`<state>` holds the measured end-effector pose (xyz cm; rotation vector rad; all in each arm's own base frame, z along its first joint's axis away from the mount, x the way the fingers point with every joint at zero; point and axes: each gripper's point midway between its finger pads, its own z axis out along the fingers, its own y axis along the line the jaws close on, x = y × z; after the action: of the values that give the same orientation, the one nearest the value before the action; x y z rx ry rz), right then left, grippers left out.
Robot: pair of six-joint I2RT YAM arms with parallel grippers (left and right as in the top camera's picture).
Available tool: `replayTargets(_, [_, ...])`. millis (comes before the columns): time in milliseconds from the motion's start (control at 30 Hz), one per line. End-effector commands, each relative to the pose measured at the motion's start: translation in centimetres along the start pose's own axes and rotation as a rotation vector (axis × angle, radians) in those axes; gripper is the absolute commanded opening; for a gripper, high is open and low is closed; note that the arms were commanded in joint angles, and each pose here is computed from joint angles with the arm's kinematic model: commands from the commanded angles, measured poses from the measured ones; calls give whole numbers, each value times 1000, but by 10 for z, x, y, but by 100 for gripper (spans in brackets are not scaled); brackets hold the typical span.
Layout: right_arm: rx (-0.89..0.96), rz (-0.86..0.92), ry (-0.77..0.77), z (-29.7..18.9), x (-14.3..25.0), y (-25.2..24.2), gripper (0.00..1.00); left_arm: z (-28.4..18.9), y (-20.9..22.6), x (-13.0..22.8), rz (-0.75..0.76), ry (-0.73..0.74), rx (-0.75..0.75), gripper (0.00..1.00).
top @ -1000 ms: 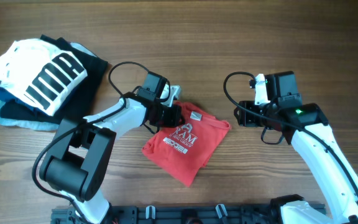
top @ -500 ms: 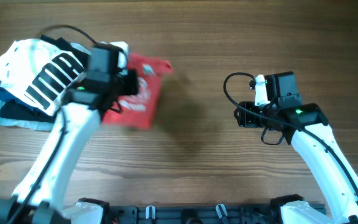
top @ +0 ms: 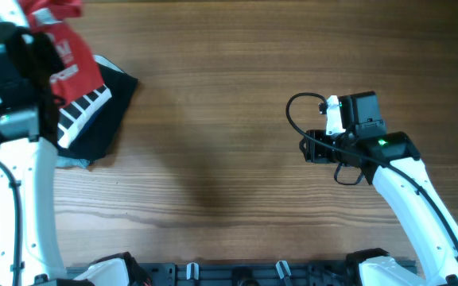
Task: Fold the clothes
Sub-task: 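Carry the folded red shirt left and place it on the shirt stack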
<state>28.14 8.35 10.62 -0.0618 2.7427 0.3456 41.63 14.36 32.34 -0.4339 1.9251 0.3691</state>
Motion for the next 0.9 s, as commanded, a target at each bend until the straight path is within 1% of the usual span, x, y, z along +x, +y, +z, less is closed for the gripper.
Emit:
replayTargets(0, [8, -16, 13, 3, 3, -2, 60, 21, 32, 0, -21, 12, -26, 4])
replayTargets(133, [8, -15, 15, 3, 3, -2, 60, 61, 63, 38, -89, 120, -54, 4])
replayTargets(200, [9, -13, 24, 3, 5, -2, 60, 73, 75, 50, -99, 147, -77, 13])
replayTargets(267, [11, -12, 33, 3, 8, -3, 60, 83, 88, 57, -111, 156, -102, 16])
replayTargets(300, [11, -12, 34, 3, 8, -3, 60, 87, 93, 60, -116, 159, -111, 27])
replayTargets(333, [11, -12, 33, 3, 8, -3, 60, 89, 97, 62, -119, 160, -119, 43])
replayTargets(400, [10, -12, 30, 3, 7, -2, 60, 91, 104, 62, -139, 155, -133, 84])
replayTargets(433, [10, -11, 30, 3, 7, -2, 60, 90, 109, 62, -162, 152, -142, 98])
replayTargets(500, [10, -12, 30, 3, 7, -2, 60, 85, 116, 55, -283, 129, -136, 100])
replayTargets(533, [11, -12, 29, 3, 7, -2, 61, 81, 110, 46, -332, 115, -64, 100])
replayTargets(600, [10, -14, 24, 3, 6, -2, 62, 71, 92, 26, -350, 84, 85, 100])
replayTargets(633, [9, -14, 22, 3, 5, -2, 64, 64, 82, 17, -348, 67, 146, 100])
replayTargets(667, [8, -14, 18, 3, 4, -2, 68, 59, 74, 10, -343, 56, 179, 100])
replayTargets(733, [5, -14, 8, 3, 2, -1, 81, 52, 59, 7, -329, 59, 208, 100])
replayTargets(767, [1, -8, 3, 3, 0, 0, 93, 48, 44, 9, -319, 76, 235, 100])
replayTargets(800, [-4, 3, -3, 3, -1, 1, 99, 46, 32, 11, -310, 94, 257, 100])
replayTargets(867, [-10, 57, -37, 3, -10, 2, 99, 38, -15, 29, -270, 181, 338, 100])
